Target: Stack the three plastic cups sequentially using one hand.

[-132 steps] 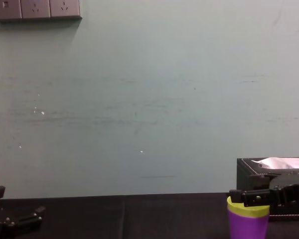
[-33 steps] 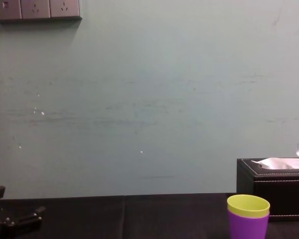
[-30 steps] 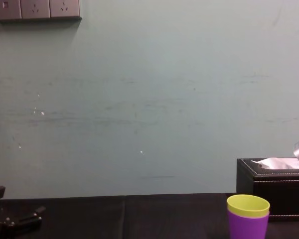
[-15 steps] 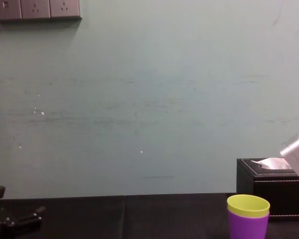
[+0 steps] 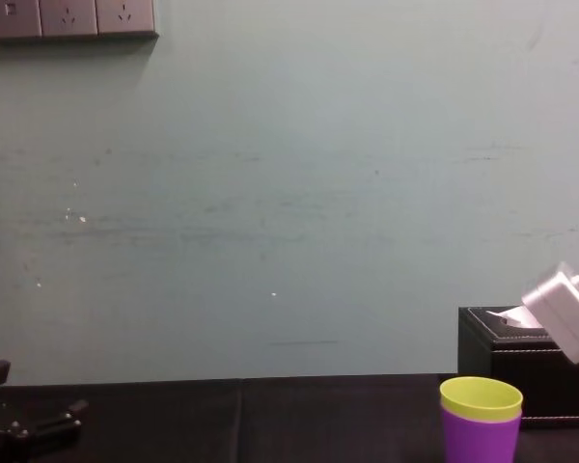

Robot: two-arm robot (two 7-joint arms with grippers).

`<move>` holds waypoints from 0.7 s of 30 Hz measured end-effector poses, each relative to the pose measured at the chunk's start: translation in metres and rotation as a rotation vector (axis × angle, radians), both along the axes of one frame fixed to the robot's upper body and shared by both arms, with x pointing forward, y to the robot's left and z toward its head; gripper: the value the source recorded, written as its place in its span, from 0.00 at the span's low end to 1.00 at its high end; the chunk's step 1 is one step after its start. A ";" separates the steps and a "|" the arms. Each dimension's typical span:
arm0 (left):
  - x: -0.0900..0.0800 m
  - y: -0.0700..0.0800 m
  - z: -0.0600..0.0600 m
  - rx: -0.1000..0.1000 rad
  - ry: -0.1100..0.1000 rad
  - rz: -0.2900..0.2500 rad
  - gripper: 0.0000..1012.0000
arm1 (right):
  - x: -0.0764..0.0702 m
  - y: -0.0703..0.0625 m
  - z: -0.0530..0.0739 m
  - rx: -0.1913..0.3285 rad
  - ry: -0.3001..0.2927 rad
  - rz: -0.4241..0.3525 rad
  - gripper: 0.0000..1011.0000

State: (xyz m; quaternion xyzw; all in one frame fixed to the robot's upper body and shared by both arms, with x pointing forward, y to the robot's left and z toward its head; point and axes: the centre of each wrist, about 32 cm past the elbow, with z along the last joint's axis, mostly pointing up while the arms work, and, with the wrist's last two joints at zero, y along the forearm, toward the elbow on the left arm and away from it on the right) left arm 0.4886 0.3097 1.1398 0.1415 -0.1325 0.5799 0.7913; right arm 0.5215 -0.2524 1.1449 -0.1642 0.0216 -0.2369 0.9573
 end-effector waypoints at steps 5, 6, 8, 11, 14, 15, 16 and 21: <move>0.000 0.000 0.000 0.000 0.000 0.000 0.99 | 0.000 0.000 0.000 0.001 0.000 -0.002 0.99; 0.000 0.000 0.000 0.000 0.000 0.000 0.99 | 0.000 0.000 0.000 0.001 0.000 -0.002 0.99; 0.000 0.000 0.000 0.000 0.000 0.000 0.99 | 0.000 0.000 0.000 0.001 0.000 -0.002 0.99; 0.000 0.000 0.000 0.000 0.000 0.000 0.99 | 0.000 0.000 0.000 0.001 -0.001 -0.002 0.99; 0.000 0.000 0.000 0.000 0.000 0.000 0.99 | 0.000 -0.001 0.001 0.001 -0.002 -0.002 0.94; 0.000 0.000 0.000 0.000 0.000 0.000 0.99 | 0.000 -0.001 0.001 0.001 -0.003 -0.002 0.91; 0.000 0.000 0.000 0.000 0.000 0.000 0.99 | 0.000 -0.001 0.001 0.001 -0.003 -0.001 0.88; 0.000 0.000 0.000 0.000 0.000 0.000 0.99 | 0.000 -0.001 0.001 0.001 -0.003 -0.001 0.76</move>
